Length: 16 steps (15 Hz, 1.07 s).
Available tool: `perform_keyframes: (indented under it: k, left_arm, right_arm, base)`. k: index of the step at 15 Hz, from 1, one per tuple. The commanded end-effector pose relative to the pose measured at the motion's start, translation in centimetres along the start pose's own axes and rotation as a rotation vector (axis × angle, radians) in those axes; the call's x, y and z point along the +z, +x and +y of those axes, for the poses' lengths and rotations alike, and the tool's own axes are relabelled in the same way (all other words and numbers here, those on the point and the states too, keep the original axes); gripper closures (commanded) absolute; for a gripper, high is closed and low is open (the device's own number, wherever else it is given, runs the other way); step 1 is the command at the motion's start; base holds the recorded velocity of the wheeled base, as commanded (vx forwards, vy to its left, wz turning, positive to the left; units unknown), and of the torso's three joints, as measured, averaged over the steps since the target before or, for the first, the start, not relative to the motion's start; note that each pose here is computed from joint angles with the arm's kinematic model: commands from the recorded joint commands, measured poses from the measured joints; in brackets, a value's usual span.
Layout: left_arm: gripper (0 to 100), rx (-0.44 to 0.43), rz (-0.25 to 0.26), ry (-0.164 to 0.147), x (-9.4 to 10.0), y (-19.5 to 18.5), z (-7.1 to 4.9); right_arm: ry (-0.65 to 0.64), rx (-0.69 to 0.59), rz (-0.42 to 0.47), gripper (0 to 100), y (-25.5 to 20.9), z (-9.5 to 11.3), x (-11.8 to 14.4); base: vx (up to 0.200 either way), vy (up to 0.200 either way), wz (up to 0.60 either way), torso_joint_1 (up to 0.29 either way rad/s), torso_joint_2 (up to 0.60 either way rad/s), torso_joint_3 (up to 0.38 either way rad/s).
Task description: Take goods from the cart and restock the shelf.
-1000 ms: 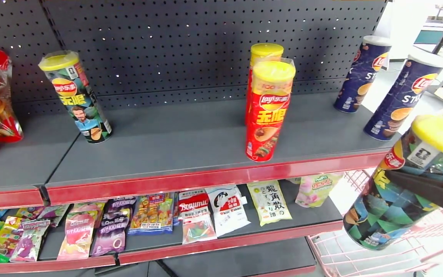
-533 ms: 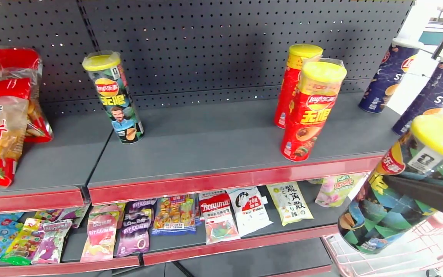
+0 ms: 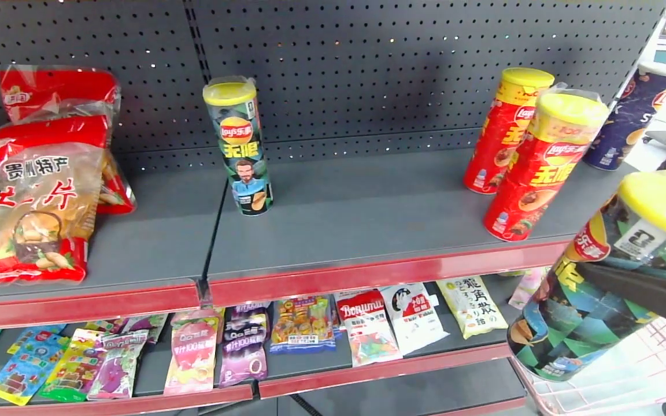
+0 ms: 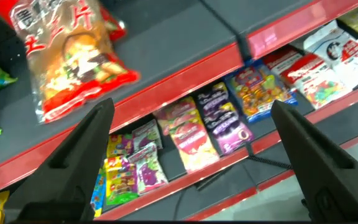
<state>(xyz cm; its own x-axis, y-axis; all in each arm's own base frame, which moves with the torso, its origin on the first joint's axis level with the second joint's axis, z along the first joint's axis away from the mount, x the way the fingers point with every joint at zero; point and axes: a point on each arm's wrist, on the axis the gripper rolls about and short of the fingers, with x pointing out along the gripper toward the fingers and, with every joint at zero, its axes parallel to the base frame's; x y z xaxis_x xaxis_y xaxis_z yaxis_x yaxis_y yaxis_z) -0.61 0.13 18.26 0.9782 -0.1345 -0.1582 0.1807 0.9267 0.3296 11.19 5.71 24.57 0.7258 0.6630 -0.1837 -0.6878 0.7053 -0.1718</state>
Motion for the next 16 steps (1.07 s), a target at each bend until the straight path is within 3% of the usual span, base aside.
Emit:
perform_keyframes:
  k: [1, 10, 12, 14, 16]
  left_arm:
    - [0, 0.000, 0.001, 0.000, 0.01, 0.02, 0.01]
    - [0, -0.003, 0.009, 0.000, -0.08, 0.15, -0.03]
    - [0, -0.004, 0.012, 0.006, -0.11, 0.19, -0.04]
    - [0, -0.004, 0.011, 0.038, -0.12, 0.17, -0.04]
    - [0, -0.005, 0.014, 0.051, -0.11, 0.22, -0.04]
  right_arm:
    - [0.002, 0.002, 0.006, 100, 0.15, -0.03, -0.07]
    - [0.006, 0.006, 0.023, 100, 0.64, -0.16, -0.22]
    - [0.007, 0.007, 0.026, 100, 0.72, -0.18, -0.25]
    - [0.007, 0.007, 0.027, 100, 0.72, -0.17, -0.30]
    - [0.007, 0.007, 0.027, 100, 0.72, -0.17, -0.30]
  base:
    - [0.000, 0.200, 0.00, -0.002, 0.00, -0.002]
    - [0.000, 0.200, 0.00, 0.002, 0.00, 0.001]
    - [0.000, 0.000, 0.00, 0.000, 0.00, 0.000]
    - [0.000, 0.000, 0.00, 0.000, 0.00, 0.000]
    - [0.000, 0.000, 0.00, 0.000, 0.00, 0.000]
